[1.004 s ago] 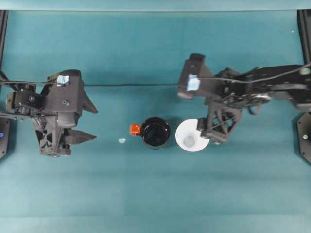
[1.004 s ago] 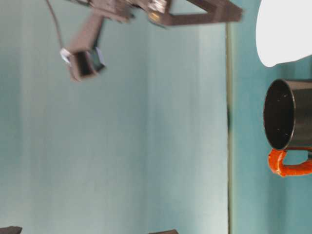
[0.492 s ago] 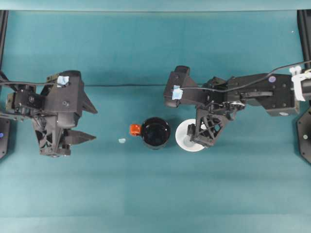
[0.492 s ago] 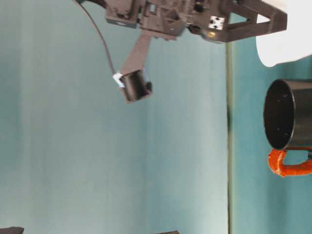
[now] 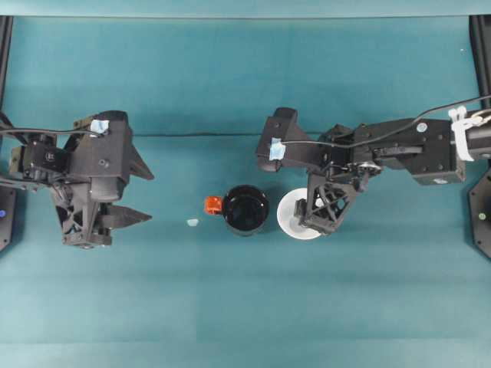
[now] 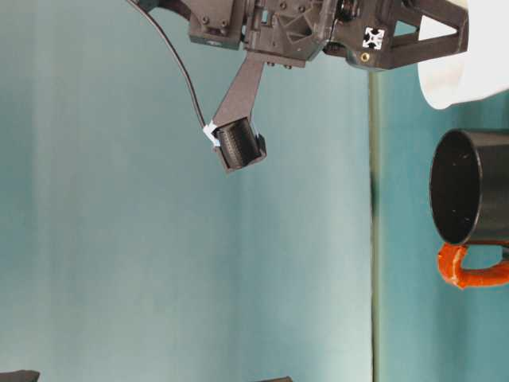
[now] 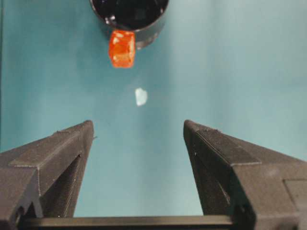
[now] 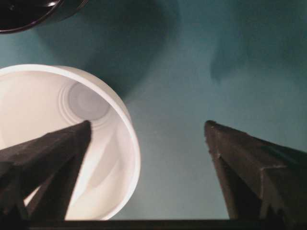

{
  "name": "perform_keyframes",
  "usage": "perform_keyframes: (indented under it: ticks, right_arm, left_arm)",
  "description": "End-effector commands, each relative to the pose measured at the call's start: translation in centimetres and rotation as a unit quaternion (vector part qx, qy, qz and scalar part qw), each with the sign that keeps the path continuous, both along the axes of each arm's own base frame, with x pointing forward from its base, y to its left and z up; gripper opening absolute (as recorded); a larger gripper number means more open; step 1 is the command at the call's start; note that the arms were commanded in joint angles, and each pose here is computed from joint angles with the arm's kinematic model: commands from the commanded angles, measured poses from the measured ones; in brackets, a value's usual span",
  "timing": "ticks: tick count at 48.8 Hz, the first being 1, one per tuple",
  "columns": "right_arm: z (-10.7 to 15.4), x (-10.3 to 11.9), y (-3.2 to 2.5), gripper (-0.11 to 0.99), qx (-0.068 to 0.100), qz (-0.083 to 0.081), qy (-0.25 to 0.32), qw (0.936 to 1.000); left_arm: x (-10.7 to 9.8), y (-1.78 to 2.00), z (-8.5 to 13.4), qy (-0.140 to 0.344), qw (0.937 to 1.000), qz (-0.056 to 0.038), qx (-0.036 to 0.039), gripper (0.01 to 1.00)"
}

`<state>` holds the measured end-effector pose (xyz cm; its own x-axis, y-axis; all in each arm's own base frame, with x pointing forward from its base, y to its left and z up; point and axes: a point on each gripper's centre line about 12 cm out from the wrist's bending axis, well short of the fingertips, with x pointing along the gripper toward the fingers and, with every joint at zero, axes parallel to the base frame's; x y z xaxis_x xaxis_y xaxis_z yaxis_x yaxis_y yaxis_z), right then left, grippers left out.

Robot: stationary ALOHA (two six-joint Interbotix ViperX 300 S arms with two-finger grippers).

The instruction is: Put the paper cup into the moved red handle cup holder.

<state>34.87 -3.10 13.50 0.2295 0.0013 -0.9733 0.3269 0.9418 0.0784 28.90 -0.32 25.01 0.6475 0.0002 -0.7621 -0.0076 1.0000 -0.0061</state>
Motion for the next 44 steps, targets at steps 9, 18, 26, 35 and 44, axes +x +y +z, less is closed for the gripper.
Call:
perform_keyframes:
  ticks: [9,18,26,35,44]
  right_arm:
    - [0.6,0.5,0.20,0.14,0.009,-0.006,-0.012,0.9999]
    - [0.6,0.5,0.24,-0.09,0.011,-0.008,-0.013,0.9998]
    - [0.7,0.6,0.40,-0.10,0.020,-0.014,-0.013,0.9996]
    - [2.6,0.7,0.34,-0.10,0.022,-0.013,-0.018,0.9995]
    - [8.4,0.9,-0.59,-0.10,0.017,-0.015,-0.048,0.9986]
  left_arm:
    - [0.1,-0.03,0.5,-0.010,0.9999,0.0092,-0.0077,0.784]
    - [0.1,-0.03,0.5,-0.010,0.9998,0.0115,-0.0098,0.783]
    - [0.1,-0.03,0.5,-0.010,0.9998,0.0115,-0.0098,0.781]
    - [0.2,-0.03,0.4,-0.009,0.9998,0.0115,-0.0097,0.781]
    - [0.2,-0.03,0.4,-0.009,0.9998,0.0115,-0.0097,0.781]
